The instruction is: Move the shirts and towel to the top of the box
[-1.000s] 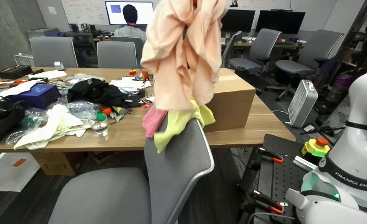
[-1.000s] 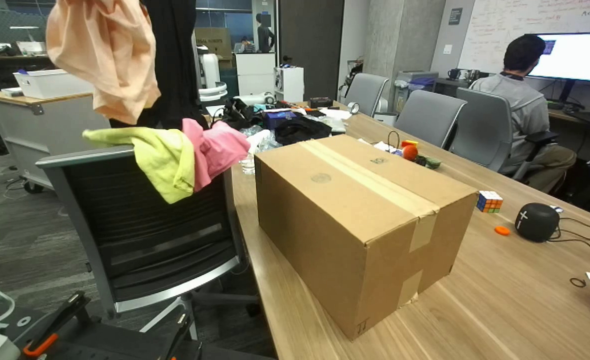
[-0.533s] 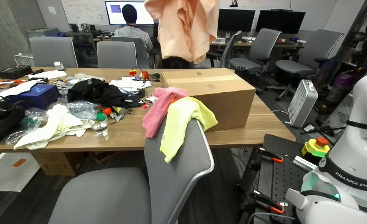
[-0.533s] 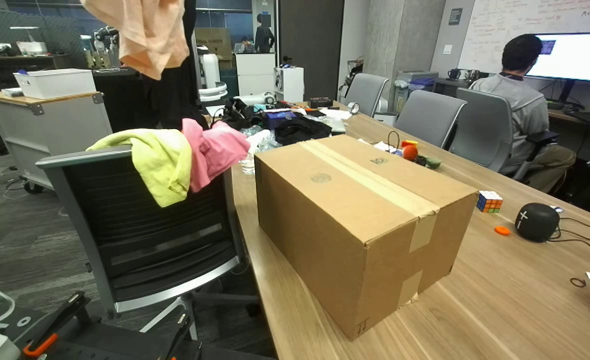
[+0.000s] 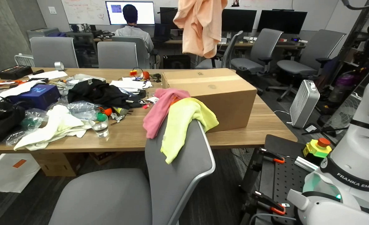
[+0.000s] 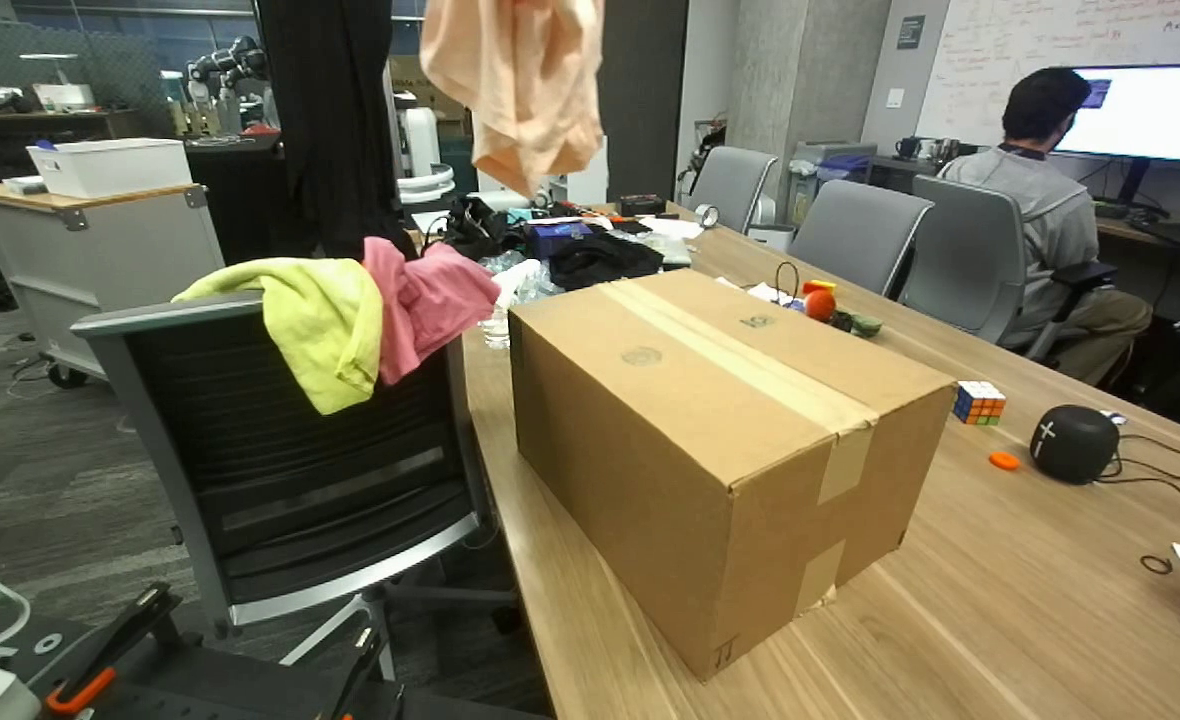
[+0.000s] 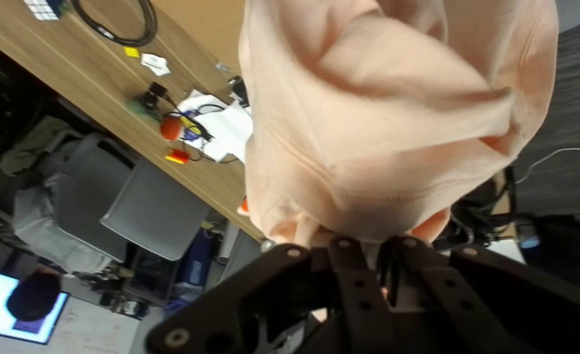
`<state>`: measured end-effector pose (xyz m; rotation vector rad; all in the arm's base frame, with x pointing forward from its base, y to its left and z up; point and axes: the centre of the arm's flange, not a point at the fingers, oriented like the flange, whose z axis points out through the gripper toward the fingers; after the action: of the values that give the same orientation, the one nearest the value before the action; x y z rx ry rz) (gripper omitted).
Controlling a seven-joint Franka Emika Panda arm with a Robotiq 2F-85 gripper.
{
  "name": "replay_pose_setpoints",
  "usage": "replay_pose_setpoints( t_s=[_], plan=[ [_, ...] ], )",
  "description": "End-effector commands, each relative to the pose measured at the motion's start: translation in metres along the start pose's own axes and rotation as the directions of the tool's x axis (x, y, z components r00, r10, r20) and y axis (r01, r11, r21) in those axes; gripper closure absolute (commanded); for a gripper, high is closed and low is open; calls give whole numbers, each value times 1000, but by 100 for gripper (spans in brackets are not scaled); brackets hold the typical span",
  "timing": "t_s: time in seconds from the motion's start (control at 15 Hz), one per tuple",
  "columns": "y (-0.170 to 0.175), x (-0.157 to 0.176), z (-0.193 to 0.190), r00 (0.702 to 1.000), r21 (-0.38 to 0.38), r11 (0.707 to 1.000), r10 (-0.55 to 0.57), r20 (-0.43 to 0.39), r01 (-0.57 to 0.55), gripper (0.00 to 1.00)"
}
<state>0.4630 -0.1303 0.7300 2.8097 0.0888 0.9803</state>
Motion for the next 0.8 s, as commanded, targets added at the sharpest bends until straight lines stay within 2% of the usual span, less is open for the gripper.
replay_pose_setpoints(
  t_s=[0.0,0.2,0.4,0.47,0.53,0.67,0.73],
  plan=[
    [65,9,1,993,-153,982,103,-63,-111,97],
    [102,1,0,976,-255,945,176,-126,-203,97],
    [123,1,-2,955,-354,892,225,-192,-281,97],
    [126,-1,-2,949,-387,872,231,-215,-299,64],
    [127,-1,-2,945,-422,852,226,-236,-309,63],
    [128,-1,-2,943,-501,807,203,-263,-313,49],
    [125,-1,-2,948,-531,794,182,-259,-297,42]
  ],
)
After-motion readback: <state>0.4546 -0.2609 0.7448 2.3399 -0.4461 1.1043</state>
